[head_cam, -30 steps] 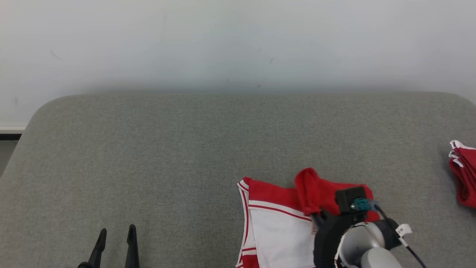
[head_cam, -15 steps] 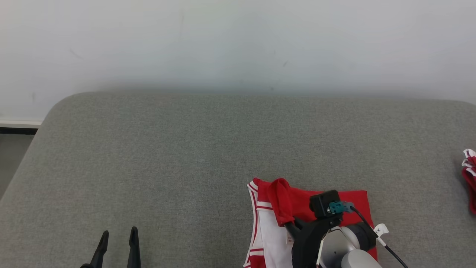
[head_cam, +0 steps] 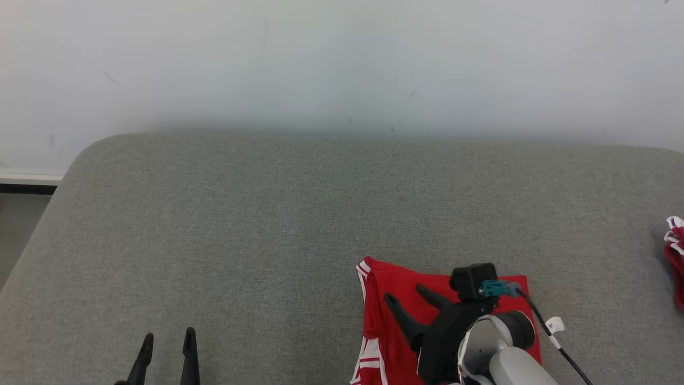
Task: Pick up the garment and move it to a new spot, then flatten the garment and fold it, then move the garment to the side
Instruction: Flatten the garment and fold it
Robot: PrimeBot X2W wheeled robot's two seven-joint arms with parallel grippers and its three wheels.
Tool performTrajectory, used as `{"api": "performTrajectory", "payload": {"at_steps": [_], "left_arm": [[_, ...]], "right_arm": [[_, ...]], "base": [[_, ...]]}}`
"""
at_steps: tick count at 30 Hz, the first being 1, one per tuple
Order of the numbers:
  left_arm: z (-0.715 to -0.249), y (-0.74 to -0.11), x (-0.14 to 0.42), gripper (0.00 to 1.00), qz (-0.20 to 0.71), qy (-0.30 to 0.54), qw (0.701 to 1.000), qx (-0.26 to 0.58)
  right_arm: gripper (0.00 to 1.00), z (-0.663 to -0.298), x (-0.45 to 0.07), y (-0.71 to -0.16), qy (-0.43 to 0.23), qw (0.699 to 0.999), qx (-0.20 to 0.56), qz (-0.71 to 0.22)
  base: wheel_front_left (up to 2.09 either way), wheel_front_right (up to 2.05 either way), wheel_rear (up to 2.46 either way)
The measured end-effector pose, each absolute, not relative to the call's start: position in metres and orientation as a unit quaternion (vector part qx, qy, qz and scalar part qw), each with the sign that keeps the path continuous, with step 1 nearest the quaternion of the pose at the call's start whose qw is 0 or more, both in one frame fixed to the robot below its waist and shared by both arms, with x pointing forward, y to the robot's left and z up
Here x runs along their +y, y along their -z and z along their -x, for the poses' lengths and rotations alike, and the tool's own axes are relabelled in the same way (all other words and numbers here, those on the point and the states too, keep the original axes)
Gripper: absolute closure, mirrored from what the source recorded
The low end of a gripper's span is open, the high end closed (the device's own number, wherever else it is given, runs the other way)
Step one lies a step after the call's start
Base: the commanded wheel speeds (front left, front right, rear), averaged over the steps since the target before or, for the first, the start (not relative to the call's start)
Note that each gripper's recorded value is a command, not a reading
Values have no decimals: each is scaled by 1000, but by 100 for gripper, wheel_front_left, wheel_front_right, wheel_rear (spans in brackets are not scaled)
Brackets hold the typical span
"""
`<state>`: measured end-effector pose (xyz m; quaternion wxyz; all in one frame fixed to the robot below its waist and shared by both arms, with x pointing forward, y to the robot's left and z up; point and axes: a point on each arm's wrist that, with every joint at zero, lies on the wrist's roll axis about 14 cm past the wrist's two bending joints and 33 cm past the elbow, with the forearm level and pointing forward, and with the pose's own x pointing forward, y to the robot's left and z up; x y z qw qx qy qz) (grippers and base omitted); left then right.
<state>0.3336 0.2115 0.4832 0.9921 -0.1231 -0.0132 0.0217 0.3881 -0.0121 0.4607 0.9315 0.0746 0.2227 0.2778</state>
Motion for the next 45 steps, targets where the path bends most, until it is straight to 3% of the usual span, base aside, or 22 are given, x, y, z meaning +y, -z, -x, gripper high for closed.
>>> {"api": "performTrajectory", "payload": {"at_steps": [7,12,16,20,23,33,45], "left_arm": [[-334,-485,211,0,123,-19,992,-15],[-334,-486,210,0,122,-19,992,-17],[-334,-485,209,0,123,-17,992,-15],[-336,-483,207,0,124,-15,992,-12],[-337,-482,206,0,124,-14,992,-10],[-345,-478,205,0,124,-13,992,-4],[-345,-476,212,0,124,-25,992,0]], "right_arm": [[0,-415,-33,-499,-240,953,139,-122],[0,-428,-76,-510,-177,974,100,-100],[0,-424,-117,-499,-121,986,97,-57],[0,-402,-134,-465,-98,984,148,-30],[0,-382,-125,-442,-114,976,187,-22],[0,-333,-35,-426,-256,940,226,-5],[0,-313,-10,-403,-306,910,272,68]], "base": [[0,0,0],[0,0,0],[0,0,0],[0,0,0],[0,0,0],[0,0,0],[0,0,0]]}}
